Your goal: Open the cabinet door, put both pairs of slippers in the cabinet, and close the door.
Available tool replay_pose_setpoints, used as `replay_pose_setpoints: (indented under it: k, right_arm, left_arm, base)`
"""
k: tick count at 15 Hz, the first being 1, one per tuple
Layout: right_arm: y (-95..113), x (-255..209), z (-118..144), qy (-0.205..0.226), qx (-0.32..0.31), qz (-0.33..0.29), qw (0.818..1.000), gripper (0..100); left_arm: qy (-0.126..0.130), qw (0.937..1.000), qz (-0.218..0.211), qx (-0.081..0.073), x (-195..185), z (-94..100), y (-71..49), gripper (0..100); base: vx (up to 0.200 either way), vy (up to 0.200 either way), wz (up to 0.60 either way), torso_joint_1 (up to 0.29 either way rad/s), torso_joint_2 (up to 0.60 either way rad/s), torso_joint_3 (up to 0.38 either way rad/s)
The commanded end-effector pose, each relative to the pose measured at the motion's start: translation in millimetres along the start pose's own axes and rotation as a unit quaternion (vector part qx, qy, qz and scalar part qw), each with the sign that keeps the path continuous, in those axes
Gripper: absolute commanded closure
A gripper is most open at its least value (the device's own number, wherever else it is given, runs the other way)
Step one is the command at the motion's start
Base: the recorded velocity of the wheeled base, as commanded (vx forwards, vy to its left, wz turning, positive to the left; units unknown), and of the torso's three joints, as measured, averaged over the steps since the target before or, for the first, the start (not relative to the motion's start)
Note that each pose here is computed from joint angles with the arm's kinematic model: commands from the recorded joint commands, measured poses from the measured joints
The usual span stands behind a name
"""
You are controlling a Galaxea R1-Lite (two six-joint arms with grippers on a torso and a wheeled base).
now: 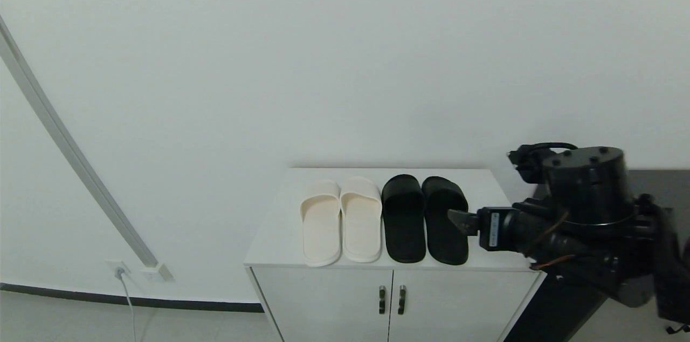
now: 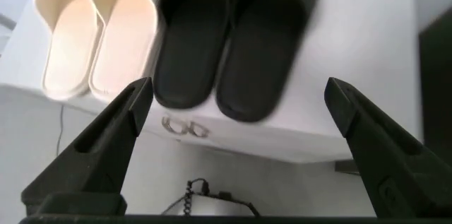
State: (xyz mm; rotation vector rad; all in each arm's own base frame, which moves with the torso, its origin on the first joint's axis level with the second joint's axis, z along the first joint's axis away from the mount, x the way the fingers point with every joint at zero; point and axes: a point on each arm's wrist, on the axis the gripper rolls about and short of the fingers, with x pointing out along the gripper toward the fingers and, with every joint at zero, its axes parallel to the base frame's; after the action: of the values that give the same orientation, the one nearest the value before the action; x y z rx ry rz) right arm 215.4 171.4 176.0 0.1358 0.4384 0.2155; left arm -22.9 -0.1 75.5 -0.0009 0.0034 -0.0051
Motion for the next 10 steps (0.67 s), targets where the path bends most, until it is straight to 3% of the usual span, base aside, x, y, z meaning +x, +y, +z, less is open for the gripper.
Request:
replay_pose_setpoints:
  k: [1,5,10]
  right_arm:
    - [25.8,47.0,-21.9,0.020,-0.009,-0.032,0.999,0]
    - [38.4,100.1,-51.8,-0.036,-0.008,-0.079,0.996,0]
    - [34.9,149.4,-68.6,-0.060,-0.025,-0.101,0.993,0]
  left_arm:
    - [0.001,1.0000,0.000,0.000,0.1,-0.1,0.0,100]
    - [0.001,1.0000,-0.001,0.000,0.1,-0.1,0.0,100]
    - [0.001,1.0000,0.000,0.000,0.1,-0.1,0.0,100]
  base:
    - [0.000,0.000,0.00,0.000,0.00,0.000]
    - [0.000,0.000,0.00,0.000,0.00,0.000]
    - [0.000,0.000,0.00,0.000,0.00,0.000]
